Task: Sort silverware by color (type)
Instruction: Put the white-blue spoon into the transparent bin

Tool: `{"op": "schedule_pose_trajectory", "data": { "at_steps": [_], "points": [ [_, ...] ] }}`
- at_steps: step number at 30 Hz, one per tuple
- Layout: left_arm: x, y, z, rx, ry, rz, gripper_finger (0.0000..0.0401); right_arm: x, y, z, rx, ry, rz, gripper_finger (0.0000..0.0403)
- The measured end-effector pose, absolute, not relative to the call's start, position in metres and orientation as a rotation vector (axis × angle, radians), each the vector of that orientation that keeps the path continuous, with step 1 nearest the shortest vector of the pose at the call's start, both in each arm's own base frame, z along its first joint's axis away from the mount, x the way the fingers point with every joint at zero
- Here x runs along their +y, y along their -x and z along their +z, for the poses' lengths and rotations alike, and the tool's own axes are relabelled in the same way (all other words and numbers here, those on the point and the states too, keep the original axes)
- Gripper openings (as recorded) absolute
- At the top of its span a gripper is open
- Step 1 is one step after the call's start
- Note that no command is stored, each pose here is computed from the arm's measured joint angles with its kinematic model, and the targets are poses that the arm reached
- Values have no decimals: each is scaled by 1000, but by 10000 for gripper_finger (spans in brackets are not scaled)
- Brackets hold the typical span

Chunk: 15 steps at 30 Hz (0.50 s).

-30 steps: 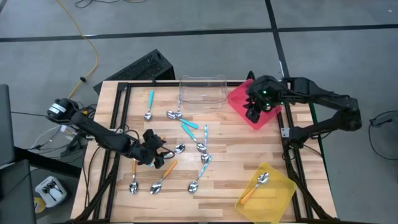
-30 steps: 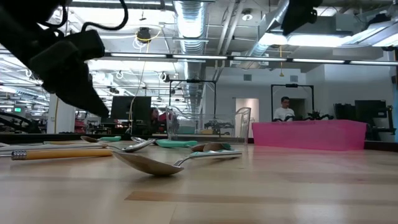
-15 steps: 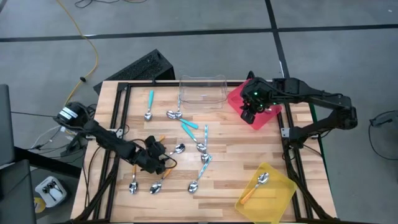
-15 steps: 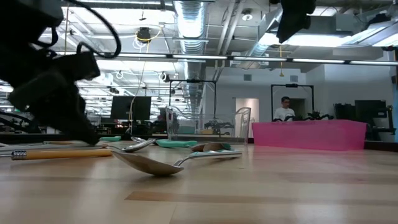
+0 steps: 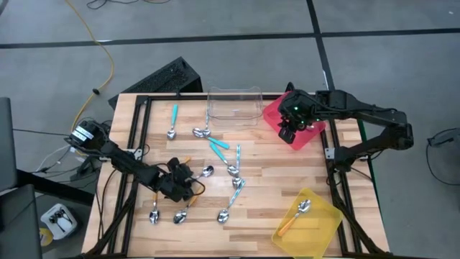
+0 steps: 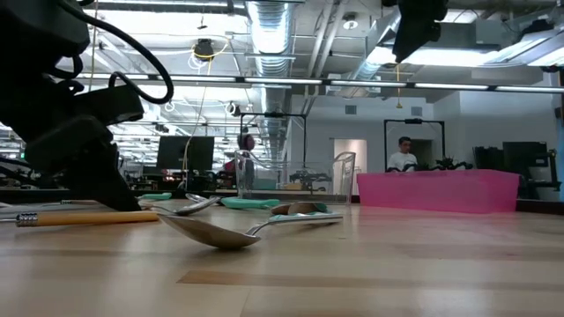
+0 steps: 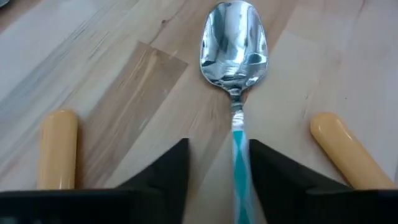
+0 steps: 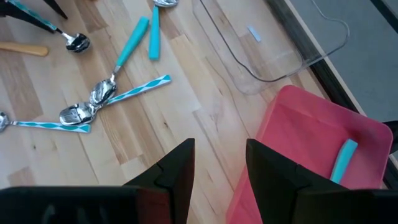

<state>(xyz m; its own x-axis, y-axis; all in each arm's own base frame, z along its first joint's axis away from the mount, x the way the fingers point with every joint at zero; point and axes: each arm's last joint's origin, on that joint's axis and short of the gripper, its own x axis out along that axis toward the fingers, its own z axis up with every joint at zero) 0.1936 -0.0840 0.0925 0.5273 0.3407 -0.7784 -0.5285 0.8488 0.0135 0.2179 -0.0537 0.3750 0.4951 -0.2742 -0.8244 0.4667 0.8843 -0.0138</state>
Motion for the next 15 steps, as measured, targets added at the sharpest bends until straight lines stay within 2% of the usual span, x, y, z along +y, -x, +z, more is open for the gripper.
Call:
{"op": "schedule_pose_trajectory", "data": {
  "at_steps": [6,15],
  "points": [
    [-84,-193,92,874,247,530,18,-54,-218,375,947,-223,-453,166],
    [-87,-203,100,801,184,553,12,-48,-225,379,882,-214,-424,166]
  ]
}}
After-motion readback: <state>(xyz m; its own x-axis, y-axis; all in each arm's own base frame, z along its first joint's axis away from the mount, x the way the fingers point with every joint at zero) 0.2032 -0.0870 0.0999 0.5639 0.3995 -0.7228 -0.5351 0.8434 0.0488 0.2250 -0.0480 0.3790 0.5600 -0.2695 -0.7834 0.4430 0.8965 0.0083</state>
